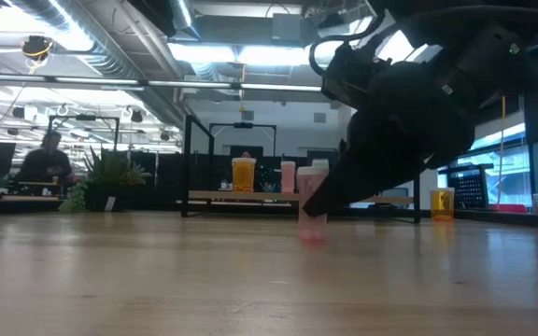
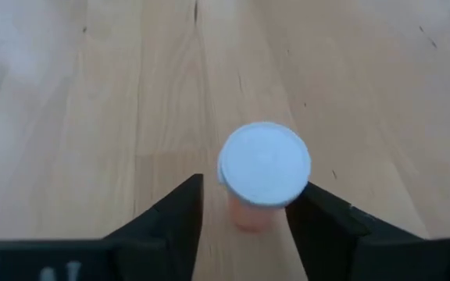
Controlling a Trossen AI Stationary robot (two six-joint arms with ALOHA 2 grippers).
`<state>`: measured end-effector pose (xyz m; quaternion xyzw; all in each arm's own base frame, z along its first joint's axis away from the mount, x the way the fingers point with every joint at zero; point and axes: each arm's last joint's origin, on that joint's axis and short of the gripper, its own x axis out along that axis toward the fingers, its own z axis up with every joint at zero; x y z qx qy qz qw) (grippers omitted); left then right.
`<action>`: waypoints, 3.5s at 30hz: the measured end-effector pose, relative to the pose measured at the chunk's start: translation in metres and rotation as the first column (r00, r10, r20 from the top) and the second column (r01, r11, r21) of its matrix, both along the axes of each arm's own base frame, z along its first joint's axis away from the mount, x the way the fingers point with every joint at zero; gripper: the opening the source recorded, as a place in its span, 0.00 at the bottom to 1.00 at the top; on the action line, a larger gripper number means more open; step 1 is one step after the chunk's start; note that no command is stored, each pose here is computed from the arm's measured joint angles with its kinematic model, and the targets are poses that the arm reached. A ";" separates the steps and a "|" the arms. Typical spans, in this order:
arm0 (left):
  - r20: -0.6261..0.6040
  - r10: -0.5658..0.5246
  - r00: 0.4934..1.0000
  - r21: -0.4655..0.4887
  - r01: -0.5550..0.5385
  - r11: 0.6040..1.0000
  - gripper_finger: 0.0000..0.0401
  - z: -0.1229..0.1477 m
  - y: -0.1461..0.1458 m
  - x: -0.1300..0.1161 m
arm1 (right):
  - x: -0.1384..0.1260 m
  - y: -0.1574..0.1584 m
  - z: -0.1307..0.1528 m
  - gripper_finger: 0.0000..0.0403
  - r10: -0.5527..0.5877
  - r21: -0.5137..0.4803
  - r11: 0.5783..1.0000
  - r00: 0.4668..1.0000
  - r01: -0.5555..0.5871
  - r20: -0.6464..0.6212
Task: Pick and place medicine bottles onto shelf by color
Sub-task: Put the pink pill bottle on the shelf aligned with the pink bottles
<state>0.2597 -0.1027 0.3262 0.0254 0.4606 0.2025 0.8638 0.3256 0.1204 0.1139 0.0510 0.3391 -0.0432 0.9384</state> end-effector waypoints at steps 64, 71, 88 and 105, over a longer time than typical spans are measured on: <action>0.033 -0.277 0.960 -0.215 0.277 0.936 0.71 -0.108 0.017 0.132 | -0.106 -0.012 0.144 0.49 0.055 -0.272 0.961 0.997 -0.041 0.045; 0.034 -0.289 0.957 -0.241 0.288 0.927 0.71 -0.108 0.017 0.133 | -0.110 -0.015 0.140 0.49 0.046 -0.286 0.957 0.999 -0.048 -0.012; -0.020 -0.326 0.945 -0.223 0.314 0.923 0.71 -0.137 0.017 0.143 | -0.115 -0.018 0.135 0.49 -0.023 -0.248 0.969 0.998 0.007 -0.063; 0.037 -0.353 0.935 -0.253 0.350 0.902 0.71 -0.134 0.014 0.147 | -0.116 -0.018 0.134 0.49 -0.036 -0.234 0.972 0.997 0.021 -0.064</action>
